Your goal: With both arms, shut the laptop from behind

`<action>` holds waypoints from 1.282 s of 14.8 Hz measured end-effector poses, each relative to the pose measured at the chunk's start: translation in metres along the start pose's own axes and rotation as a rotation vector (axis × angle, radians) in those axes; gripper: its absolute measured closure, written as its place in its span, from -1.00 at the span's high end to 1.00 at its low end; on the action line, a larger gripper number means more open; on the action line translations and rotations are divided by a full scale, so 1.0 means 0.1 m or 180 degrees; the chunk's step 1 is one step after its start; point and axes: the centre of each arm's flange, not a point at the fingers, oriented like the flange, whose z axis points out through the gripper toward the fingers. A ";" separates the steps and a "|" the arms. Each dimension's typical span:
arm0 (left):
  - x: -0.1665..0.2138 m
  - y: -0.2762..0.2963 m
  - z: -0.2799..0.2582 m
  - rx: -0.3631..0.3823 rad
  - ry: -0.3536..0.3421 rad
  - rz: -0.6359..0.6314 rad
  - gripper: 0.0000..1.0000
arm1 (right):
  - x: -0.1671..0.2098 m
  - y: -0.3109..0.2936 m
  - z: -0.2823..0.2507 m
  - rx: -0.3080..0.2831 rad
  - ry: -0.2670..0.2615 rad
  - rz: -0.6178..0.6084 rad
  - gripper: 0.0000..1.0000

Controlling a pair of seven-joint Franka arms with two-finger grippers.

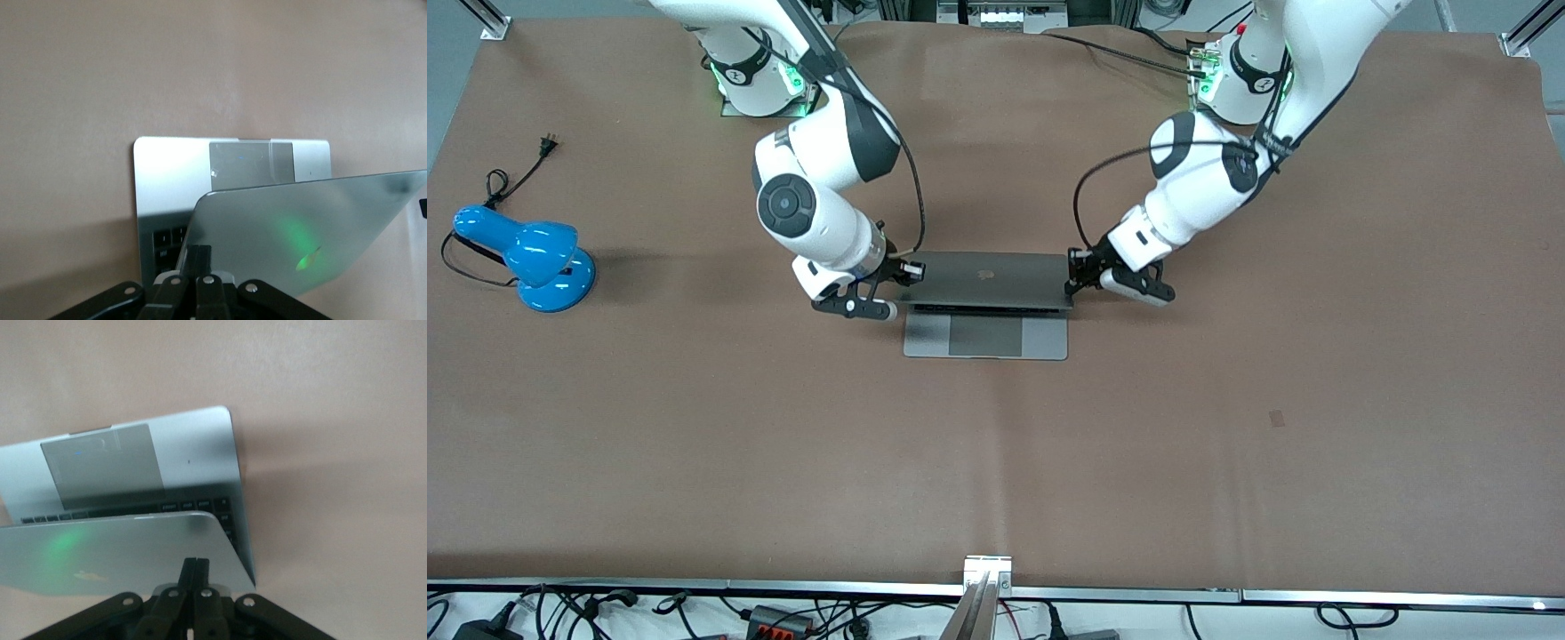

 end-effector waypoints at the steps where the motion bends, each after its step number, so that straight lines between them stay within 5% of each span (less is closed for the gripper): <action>1: 0.04 -0.02 0.05 -0.0001 0.0001 -0.0006 -0.98 | 0.06 0.02 0.02 0.0002 0.0003 -0.0004 -0.98; 19: 0.06 -0.41 0.83 0.0253 -0.0055 -0.0089 -0.98 | 0.60 0.02 0.83 0.0022 0.0174 0.0016 -0.98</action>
